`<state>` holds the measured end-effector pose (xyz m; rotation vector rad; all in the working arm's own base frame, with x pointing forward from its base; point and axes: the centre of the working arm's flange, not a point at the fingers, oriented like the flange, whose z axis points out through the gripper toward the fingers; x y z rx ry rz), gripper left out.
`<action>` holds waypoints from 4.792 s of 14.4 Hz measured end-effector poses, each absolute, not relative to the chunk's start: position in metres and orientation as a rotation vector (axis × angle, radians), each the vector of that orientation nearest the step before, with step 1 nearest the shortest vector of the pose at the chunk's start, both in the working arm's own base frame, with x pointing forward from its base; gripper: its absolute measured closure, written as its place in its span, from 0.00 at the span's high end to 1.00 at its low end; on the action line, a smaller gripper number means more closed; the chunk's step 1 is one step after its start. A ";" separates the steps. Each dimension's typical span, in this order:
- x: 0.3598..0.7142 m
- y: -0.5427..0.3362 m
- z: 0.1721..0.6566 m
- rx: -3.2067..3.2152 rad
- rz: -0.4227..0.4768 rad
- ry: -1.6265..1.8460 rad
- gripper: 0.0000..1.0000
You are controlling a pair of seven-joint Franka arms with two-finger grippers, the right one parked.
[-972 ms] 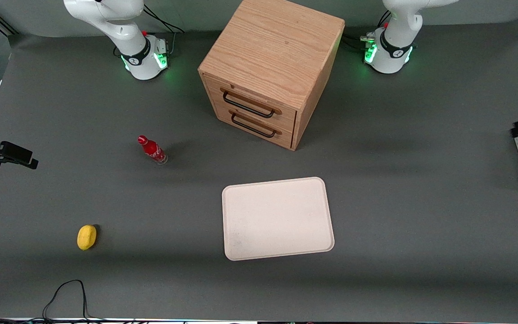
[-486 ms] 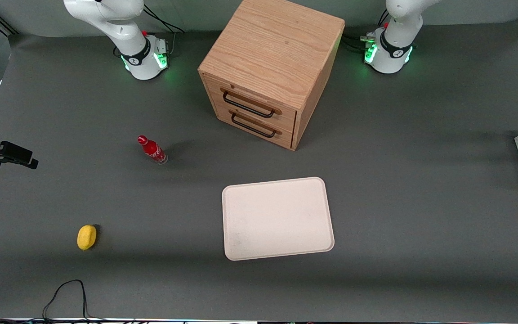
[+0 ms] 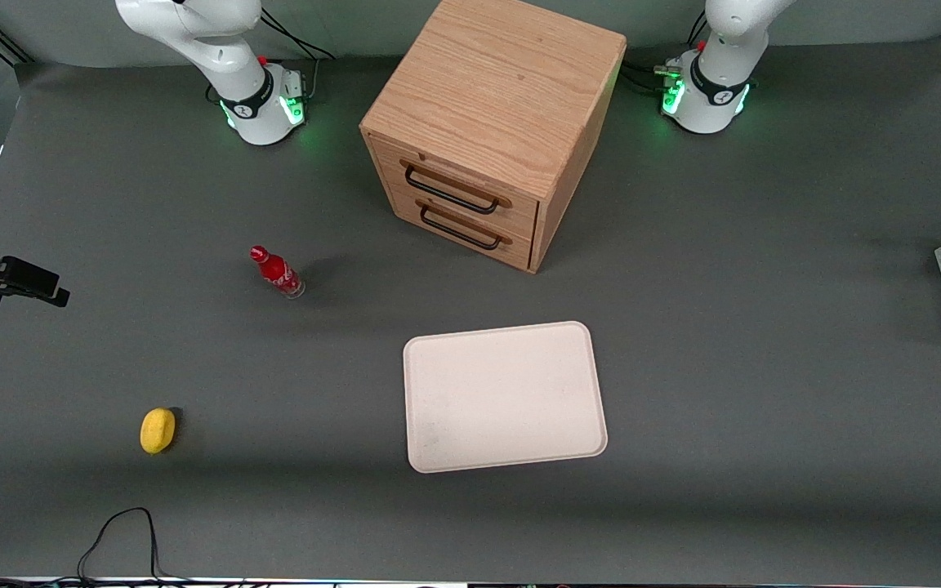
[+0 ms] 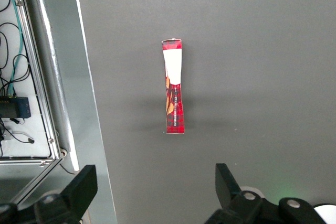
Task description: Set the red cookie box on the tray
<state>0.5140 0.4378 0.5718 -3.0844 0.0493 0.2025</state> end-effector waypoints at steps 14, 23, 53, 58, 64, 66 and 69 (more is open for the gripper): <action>0.501 0.442 0.299 -3.088 0.109 -0.092 1.00; 0.484 0.435 0.237 -3.100 0.105 -0.099 0.94; 0.515 0.285 0.615 -3.091 0.353 0.030 0.04; 0.584 0.099 0.601 -3.046 0.367 -0.011 0.04; 0.632 -0.143 0.538 -3.058 0.336 0.032 0.04; 0.649 -0.210 0.504 -3.090 0.298 -0.049 0.04; 0.665 -0.287 0.439 -3.133 0.241 -0.183 0.04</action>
